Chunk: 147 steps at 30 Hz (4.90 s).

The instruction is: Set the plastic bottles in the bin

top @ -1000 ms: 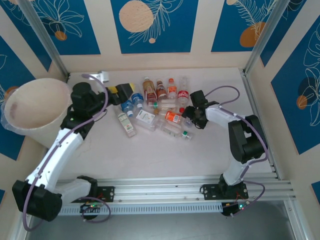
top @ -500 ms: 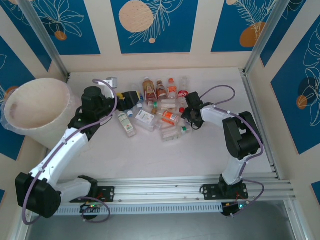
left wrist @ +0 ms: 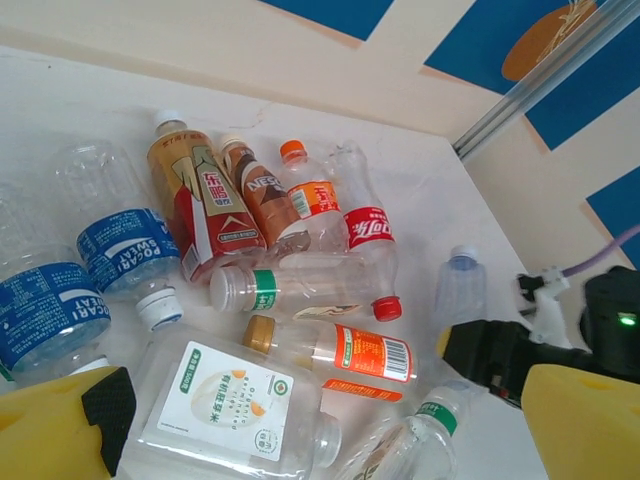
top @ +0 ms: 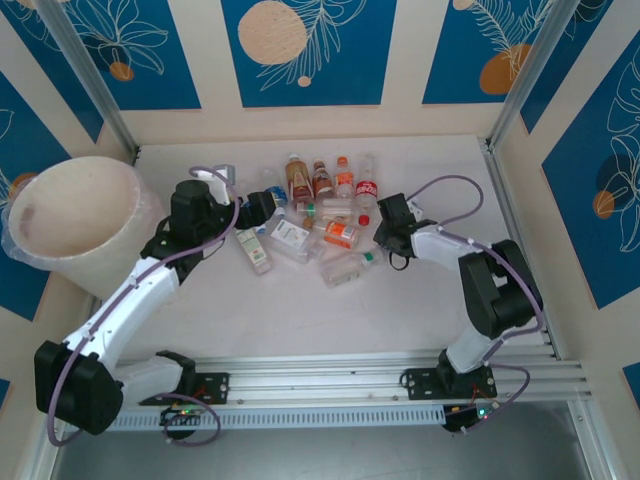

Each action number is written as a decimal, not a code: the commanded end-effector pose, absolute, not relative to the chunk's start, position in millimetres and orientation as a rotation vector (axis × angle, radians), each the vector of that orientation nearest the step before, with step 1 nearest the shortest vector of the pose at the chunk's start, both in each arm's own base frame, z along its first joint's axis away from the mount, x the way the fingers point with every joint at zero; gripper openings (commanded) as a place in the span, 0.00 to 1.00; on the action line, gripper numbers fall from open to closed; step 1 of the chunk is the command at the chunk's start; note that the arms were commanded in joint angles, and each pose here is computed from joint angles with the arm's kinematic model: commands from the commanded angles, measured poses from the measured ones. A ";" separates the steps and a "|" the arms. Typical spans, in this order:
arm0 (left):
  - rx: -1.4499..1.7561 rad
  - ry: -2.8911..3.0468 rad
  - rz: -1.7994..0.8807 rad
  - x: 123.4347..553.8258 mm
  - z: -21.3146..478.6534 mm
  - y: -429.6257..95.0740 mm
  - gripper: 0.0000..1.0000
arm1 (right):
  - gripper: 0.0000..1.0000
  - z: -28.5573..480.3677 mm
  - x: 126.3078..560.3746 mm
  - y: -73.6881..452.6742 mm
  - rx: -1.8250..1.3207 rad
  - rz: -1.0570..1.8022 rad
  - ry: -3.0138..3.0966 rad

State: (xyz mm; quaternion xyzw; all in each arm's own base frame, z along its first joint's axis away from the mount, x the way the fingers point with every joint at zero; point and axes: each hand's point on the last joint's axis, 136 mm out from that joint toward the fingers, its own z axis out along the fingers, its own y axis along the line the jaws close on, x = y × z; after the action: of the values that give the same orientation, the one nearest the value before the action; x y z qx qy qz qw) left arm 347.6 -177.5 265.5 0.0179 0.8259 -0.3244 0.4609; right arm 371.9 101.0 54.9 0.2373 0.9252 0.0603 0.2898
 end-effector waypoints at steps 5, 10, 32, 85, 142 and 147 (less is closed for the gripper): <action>0.091 2.080 -0.942 349.8 255.2 -203.1 1.00 | 0.25 115.7 376.1 104.4 0.471 0.267 2.281; 0.175 2.054 -1.151 348.2 258.6 -232.2 1.00 | 0.26 151.7 366.3 135.9 0.250 0.506 2.176; 0.350 1.973 -1.262 359.5 284.8 -304.8 1.00 | 0.27 229.8 291.5 273.8 -0.551 1.173 2.044; 0.127 1.937 -0.675 389.4 350.1 -183.3 0.47 | 0.99 262.5 334.0 217.9 -0.173 0.679 1.986; -1.143 2.077 0.801 277.6 293.6 243.1 0.57 | 0.98 201.3 383.4 181.1 0.259 0.757 2.270; -1.149 2.168 0.722 296.3 259.9 242.4 0.57 | 0.98 201.2 381.8 181.8 0.262 0.766 2.280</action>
State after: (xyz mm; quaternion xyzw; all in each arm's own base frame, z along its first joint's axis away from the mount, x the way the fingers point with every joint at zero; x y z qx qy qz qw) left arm 294.1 244.1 275.1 -0.4191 0.8037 0.2985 0.2988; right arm 381.2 177.9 192.3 0.1002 0.8836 0.2825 0.3596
